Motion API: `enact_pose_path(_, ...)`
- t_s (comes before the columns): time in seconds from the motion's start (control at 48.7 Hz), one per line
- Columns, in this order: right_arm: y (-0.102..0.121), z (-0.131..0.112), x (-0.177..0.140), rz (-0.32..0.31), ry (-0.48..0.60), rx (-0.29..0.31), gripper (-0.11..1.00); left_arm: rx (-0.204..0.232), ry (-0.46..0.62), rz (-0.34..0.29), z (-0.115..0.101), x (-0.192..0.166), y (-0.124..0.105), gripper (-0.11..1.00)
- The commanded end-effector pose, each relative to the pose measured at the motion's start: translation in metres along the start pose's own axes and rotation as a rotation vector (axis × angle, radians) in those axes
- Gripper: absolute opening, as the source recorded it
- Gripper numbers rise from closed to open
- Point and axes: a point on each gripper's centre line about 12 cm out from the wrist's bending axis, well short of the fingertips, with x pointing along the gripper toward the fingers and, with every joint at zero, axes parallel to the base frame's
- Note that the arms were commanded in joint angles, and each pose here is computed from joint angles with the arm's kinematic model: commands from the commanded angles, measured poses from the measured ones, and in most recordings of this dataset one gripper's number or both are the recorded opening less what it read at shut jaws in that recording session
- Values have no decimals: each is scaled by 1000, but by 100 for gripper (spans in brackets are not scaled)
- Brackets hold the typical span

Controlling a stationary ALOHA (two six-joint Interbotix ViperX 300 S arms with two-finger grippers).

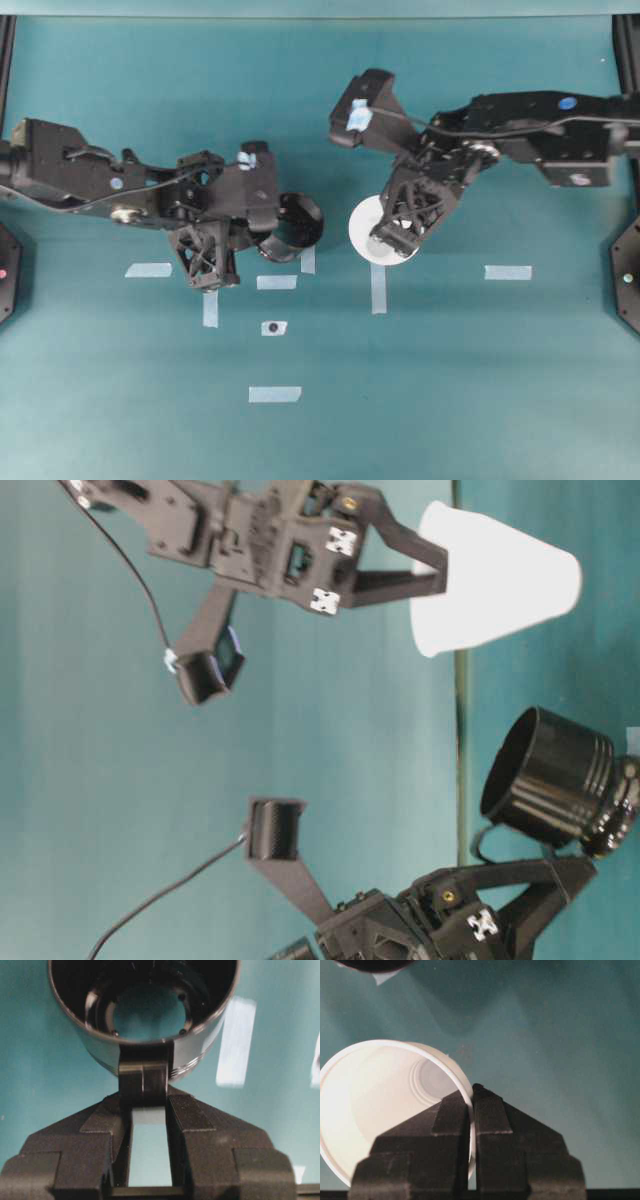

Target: Holding the cup holder with the left arm, the right arm places the cup into the cup holder.

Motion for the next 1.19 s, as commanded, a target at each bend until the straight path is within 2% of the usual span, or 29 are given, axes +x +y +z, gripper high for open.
enact_pose_path(0.0, 6, 4, -46, 42, -117, 4, 3, -15, -104, -7, 14, -12, -2, 22)
enact_pose_path(0.144, 7, 4, -52, 46, -128, 3, 3, -30, -153, -12, 16, -19, -2, 22)
enact_pose_path(0.287, 6, 4, -52, 47, -131, 3, 3, -26, -143, -19, 9, -22, -5, 22)
enact_pose_path(0.451, 6, 0, -38, 48, -113, 10, 3, -18, -110, -33, -4, -19, -13, 22)
enact_pose_path(0.698, 12, -2, -18, 90, -83, 40, 3, 3, -117, -53, -6, -23, -23, 22)
enact_pose_path(0.8, 14, -3, -10, 94, -75, 35, 7, -1, -109, -51, -8, -22, -23, 22)
enact_pose_path(0.903, 16, -2, -4, 99, -98, 30, 22, -7, -103, -51, -10, -21, -23, 22)
enact_pose_path(1.006, 18, 2, -2, 110, -142, 38, 46, -10, -100, -51, -11, -21, -22, 26)
enact_pose_path(1.088, 17, 2, -2, 114, -162, 45, 70, -9, -97, -52, -13, -20, -23, 47)
enact_pose_path(1.17, 19, 0, -5, 119, -168, 38, 90, -4, -90, -55, -15, -21, -25, 74)
